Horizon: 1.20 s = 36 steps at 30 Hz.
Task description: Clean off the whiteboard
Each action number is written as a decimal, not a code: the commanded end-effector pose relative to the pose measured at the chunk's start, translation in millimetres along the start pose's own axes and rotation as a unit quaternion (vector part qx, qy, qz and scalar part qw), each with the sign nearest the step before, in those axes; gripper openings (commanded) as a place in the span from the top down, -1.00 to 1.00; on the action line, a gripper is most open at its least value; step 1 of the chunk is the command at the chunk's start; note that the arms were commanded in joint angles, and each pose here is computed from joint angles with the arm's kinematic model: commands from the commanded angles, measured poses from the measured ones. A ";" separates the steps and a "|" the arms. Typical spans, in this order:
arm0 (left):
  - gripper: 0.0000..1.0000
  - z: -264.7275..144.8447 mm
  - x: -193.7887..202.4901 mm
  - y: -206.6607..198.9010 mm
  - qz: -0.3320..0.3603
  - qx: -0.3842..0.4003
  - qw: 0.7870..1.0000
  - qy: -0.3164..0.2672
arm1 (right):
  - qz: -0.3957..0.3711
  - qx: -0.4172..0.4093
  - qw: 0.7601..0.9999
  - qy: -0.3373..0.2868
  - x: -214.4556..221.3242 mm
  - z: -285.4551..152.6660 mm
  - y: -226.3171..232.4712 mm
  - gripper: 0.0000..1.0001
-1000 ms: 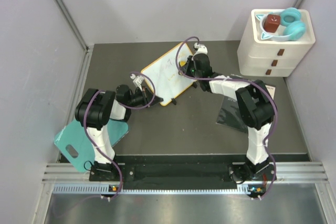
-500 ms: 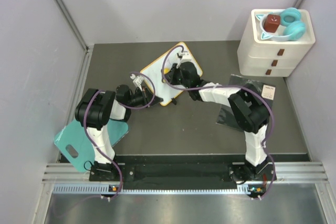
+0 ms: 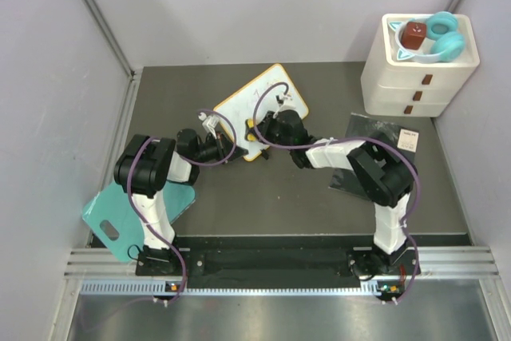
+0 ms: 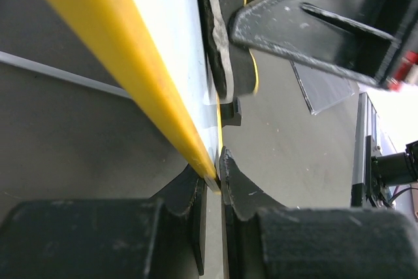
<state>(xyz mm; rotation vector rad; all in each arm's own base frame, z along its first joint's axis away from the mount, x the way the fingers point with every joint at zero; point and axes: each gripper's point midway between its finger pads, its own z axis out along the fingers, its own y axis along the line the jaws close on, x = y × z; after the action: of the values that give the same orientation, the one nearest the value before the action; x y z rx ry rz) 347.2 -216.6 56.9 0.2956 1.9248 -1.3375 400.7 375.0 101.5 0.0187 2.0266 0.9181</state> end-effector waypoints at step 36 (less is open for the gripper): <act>1.00 0.1 41.7 -29.7 0.026 0.075 0.993 0.082 | 0.115 0.231 0.966 0.008 -68.3 14.2 -172.6 1.00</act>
<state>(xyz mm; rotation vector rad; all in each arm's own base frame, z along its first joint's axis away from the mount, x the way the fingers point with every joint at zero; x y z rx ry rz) 344.8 -222.1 57.7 0.3255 1.9216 -1.3465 504.0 269.3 99.9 0.4320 2.1365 0.7659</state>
